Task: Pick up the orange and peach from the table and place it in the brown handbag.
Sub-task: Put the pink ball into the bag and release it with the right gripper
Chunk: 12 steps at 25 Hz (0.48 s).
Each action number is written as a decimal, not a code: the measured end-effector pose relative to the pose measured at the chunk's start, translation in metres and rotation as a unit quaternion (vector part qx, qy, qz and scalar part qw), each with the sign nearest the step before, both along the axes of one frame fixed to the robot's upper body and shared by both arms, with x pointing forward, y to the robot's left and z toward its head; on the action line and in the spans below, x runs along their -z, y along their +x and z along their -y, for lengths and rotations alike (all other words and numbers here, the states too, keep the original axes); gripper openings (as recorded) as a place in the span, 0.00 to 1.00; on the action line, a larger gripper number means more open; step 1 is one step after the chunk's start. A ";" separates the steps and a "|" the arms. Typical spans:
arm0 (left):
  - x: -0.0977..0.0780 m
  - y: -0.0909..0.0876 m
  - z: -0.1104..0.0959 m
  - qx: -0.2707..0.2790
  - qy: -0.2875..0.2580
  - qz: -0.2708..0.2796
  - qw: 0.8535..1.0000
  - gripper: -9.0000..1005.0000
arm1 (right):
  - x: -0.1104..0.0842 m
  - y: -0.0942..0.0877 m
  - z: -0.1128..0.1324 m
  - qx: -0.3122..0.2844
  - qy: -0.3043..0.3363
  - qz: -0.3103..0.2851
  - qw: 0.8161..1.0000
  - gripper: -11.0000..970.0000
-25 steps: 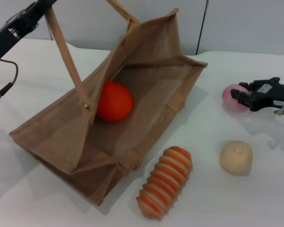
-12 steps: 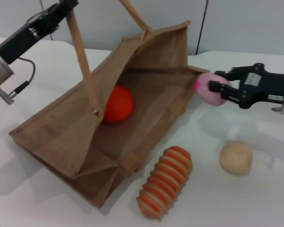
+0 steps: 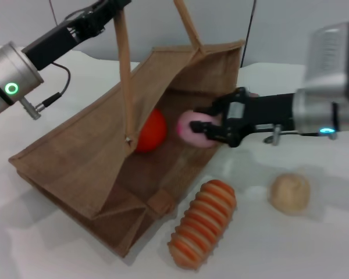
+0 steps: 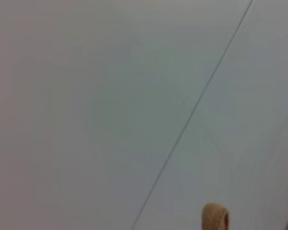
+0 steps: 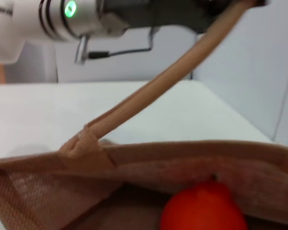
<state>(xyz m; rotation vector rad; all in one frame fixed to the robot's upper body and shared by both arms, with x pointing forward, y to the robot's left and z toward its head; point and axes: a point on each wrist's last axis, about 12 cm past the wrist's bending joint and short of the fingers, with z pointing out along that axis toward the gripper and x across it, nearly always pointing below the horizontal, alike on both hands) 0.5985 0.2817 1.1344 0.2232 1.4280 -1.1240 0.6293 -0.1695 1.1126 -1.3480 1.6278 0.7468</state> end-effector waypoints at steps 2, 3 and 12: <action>-0.001 0.001 0.004 0.007 -0.001 0.001 1.000 0.20 | 0.000 0.003 -0.014 -0.008 -0.016 0.002 1.000 0.29; -0.002 0.002 0.004 0.008 -0.001 0.001 1.000 0.20 | 0.000 0.005 -0.022 -0.012 -0.026 0.005 1.000 0.29; -0.007 0.001 0.010 0.030 -0.011 0.015 0.999 0.20 | 0.001 0.015 -0.053 -0.015 -0.075 0.055 0.996 0.29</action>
